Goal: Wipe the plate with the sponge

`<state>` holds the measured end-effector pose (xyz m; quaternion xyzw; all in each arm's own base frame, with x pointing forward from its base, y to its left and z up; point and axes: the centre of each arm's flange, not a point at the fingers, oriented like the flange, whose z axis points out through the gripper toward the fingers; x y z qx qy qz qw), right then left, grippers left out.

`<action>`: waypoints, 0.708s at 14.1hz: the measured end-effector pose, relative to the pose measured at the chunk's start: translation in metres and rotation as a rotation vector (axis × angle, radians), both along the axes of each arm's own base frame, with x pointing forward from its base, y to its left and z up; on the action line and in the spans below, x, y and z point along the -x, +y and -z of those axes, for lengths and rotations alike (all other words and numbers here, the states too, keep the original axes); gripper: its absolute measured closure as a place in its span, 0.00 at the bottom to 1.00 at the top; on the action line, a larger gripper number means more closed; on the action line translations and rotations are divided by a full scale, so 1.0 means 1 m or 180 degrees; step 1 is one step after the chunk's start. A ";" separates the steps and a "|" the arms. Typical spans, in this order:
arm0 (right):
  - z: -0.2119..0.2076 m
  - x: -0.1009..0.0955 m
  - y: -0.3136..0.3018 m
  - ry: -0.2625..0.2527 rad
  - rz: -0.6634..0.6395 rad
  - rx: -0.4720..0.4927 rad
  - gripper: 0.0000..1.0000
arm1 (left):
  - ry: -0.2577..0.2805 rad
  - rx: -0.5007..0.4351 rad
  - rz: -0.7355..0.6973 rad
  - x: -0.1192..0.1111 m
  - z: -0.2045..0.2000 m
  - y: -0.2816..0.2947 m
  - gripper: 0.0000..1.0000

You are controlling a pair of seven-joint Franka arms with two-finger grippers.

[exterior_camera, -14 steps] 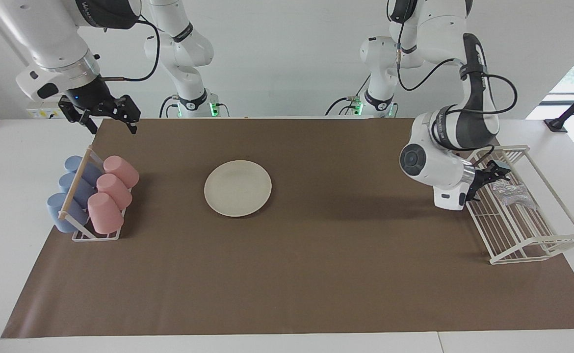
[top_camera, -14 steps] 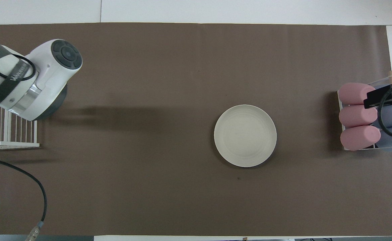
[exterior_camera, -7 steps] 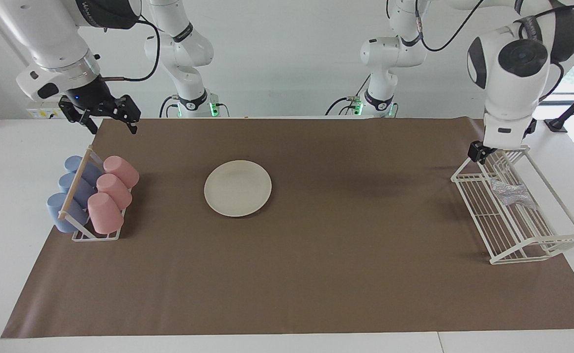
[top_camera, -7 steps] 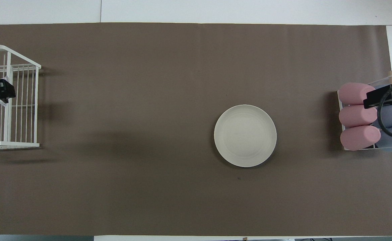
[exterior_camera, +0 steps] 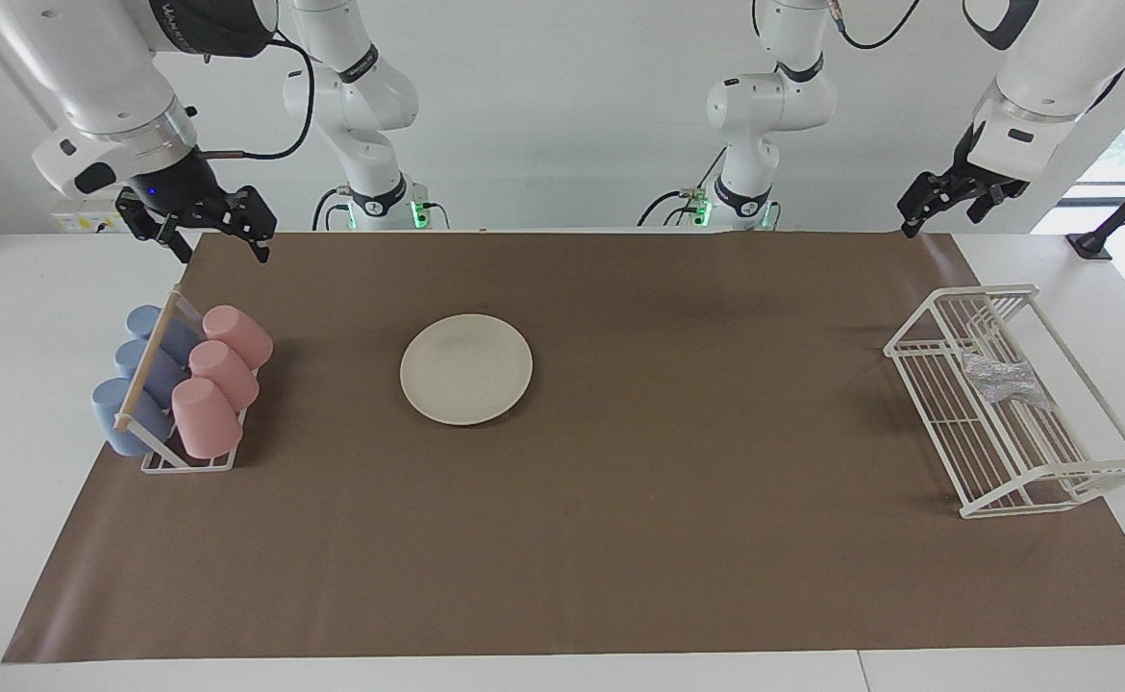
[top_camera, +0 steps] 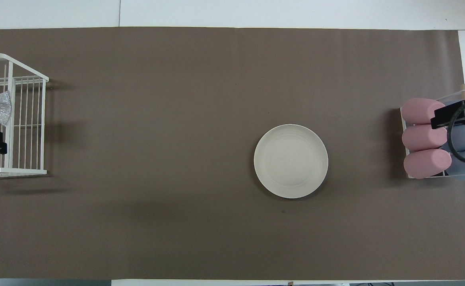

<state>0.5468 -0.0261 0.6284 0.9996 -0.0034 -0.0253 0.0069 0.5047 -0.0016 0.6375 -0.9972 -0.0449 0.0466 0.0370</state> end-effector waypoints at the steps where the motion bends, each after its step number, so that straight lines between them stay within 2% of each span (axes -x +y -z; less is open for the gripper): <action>1: 0.000 0.000 0.000 0.0000 0.0000 0.0000 0.00 | 0.0017 0.0026 0.0007 -0.001 0.003 -0.002 0.00; 6: 0.000 0.000 0.000 0.0001 0.0000 0.0000 0.00 | 0.0190 0.0200 0.0055 -0.016 0.032 -0.015 0.00; 8: 0.000 0.000 0.000 0.0001 0.0000 0.0000 0.00 | 0.0185 0.0340 0.0035 -0.025 0.032 -0.018 0.00; 10: 0.000 0.000 0.000 0.0001 0.0000 0.0000 0.00 | 0.0139 0.0365 0.0031 -0.030 0.015 -0.017 0.00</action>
